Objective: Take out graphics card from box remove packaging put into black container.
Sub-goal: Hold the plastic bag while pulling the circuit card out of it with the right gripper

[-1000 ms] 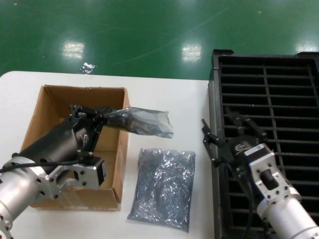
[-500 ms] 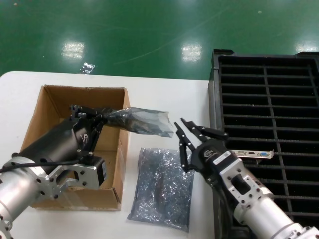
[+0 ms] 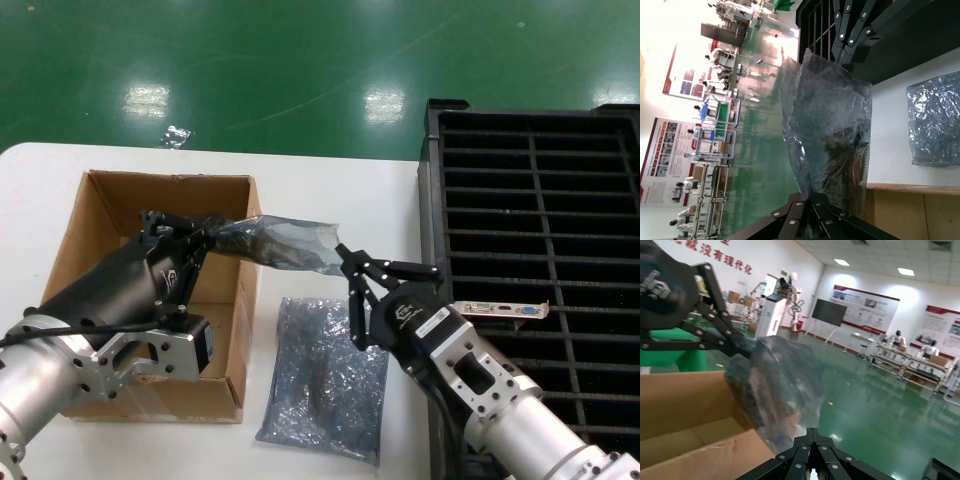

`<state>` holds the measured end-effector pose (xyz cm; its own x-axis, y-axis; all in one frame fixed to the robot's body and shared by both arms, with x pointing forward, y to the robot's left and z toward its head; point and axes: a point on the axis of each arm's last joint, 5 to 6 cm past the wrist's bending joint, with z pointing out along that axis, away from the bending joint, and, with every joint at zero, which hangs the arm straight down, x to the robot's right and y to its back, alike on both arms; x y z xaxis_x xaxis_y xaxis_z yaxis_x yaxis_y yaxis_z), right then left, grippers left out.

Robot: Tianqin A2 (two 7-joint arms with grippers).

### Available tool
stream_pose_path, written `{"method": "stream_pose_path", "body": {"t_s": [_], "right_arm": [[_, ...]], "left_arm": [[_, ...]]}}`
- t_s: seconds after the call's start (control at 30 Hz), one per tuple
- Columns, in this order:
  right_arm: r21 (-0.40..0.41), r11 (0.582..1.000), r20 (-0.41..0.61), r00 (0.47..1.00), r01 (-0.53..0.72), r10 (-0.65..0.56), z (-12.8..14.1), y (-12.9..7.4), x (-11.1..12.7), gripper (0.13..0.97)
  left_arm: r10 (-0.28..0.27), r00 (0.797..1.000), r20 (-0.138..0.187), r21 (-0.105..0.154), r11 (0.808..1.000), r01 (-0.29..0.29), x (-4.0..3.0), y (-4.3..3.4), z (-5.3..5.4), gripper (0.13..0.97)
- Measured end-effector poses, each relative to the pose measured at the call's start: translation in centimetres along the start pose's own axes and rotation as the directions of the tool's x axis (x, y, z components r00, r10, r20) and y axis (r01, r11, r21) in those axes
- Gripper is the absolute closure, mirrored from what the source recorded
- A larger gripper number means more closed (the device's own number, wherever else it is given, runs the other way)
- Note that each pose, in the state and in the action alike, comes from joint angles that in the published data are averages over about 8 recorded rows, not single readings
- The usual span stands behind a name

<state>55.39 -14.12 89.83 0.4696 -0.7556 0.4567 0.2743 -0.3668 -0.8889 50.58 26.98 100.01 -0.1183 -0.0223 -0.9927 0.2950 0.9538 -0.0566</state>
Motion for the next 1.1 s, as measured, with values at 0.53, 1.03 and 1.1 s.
{"method": "stream_pose_path", "body": {"t_s": [0.53,1.03,1.1], "right_arm": [[0.052,0.998,0.114,0.993,0.034,-0.039,0.2,-1.2,0.2,0.963],[0.03,0.998,0.288,0.956,0.056,-0.062,3.5,-0.7,8.9,0.963],[0.023,0.999,0.315,0.948,0.044,-0.049,4.0,-0.7,10.0,0.963]], "left_arm": [[0.0,1.0,0.0,0.0,1.0,0.0,0.0,0.0,0.0,0.958],[0.0,1.0,0.0,0.0,1.0,0.0,0.0,0.0,0.0,0.958],[0.0,1.0,0.0,0.0,1.0,0.0,0.0,0.0,0.0,0.958]]}}
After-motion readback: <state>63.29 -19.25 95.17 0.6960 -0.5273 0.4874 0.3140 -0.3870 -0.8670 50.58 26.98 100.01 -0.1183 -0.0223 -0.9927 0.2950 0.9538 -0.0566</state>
